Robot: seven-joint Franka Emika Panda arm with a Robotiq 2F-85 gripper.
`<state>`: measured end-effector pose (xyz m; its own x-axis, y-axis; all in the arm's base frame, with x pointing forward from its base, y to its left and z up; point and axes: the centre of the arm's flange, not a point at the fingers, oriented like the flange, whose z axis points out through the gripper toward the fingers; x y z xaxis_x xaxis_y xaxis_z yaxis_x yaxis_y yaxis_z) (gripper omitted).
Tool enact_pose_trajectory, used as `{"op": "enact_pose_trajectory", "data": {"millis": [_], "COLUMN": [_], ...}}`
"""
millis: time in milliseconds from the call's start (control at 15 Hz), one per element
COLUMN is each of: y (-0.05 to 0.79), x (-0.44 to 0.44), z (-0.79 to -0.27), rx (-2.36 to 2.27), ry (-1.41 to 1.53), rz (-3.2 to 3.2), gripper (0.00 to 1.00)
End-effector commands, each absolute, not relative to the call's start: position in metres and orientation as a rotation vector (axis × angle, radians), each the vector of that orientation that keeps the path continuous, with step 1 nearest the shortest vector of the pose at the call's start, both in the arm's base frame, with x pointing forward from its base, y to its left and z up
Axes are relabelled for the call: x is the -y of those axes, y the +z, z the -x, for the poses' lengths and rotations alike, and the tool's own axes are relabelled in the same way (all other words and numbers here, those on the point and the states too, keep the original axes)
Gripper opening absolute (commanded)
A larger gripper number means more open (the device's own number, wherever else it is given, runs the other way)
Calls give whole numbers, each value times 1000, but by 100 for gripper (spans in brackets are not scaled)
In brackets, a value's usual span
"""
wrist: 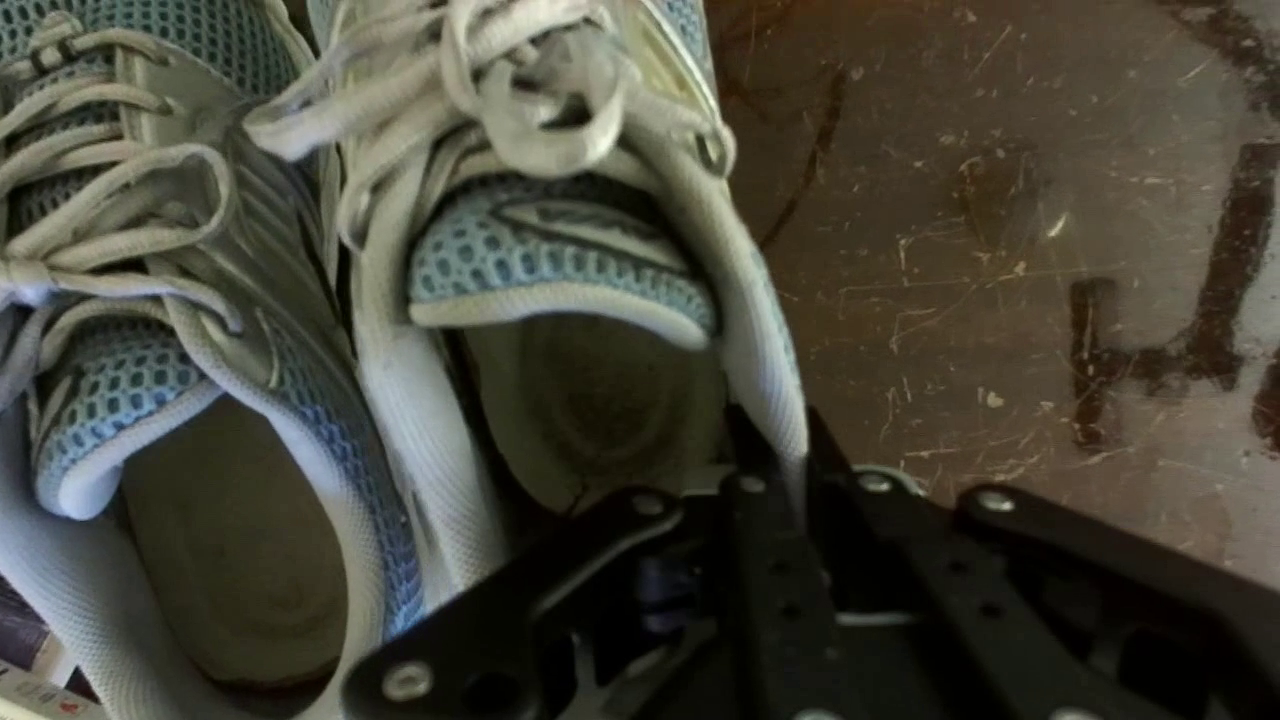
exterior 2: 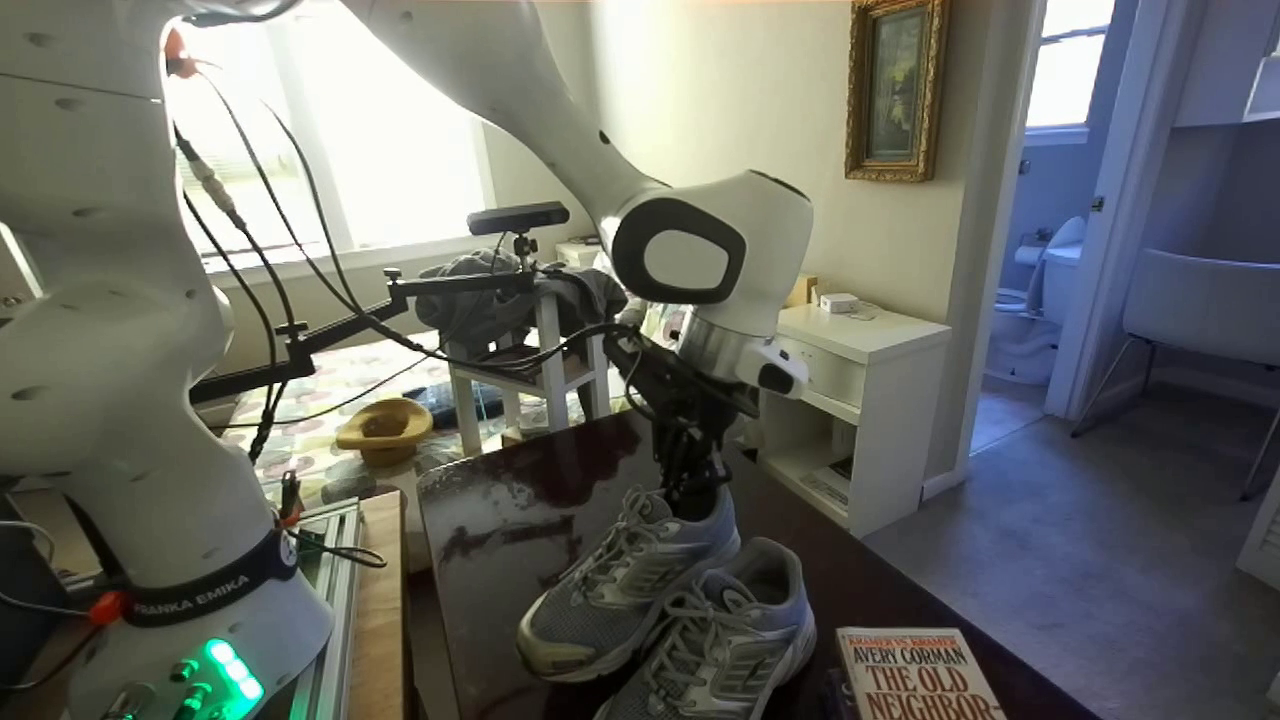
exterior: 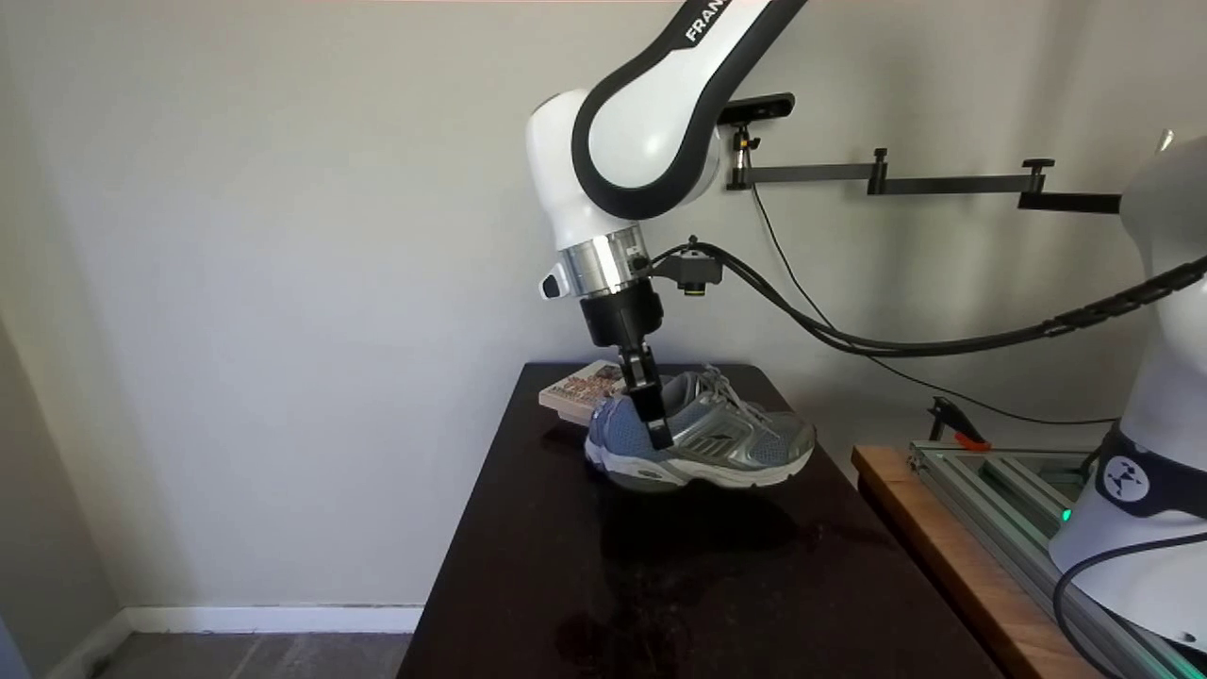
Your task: Put the shoe on the table, then turn both shoes to the right
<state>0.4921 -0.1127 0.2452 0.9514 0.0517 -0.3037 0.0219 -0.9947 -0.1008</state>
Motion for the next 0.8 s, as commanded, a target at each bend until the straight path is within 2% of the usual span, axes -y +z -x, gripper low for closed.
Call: {"op": "enact_pose_trajectory", "data": {"millis": [0, 733], "y": [250, 237], "x": [109, 119], "z": [-472, -466], "rx": [31, 12], "ry": [452, 299], "rz": [3018, 3084], "gripper": [2, 2]}}
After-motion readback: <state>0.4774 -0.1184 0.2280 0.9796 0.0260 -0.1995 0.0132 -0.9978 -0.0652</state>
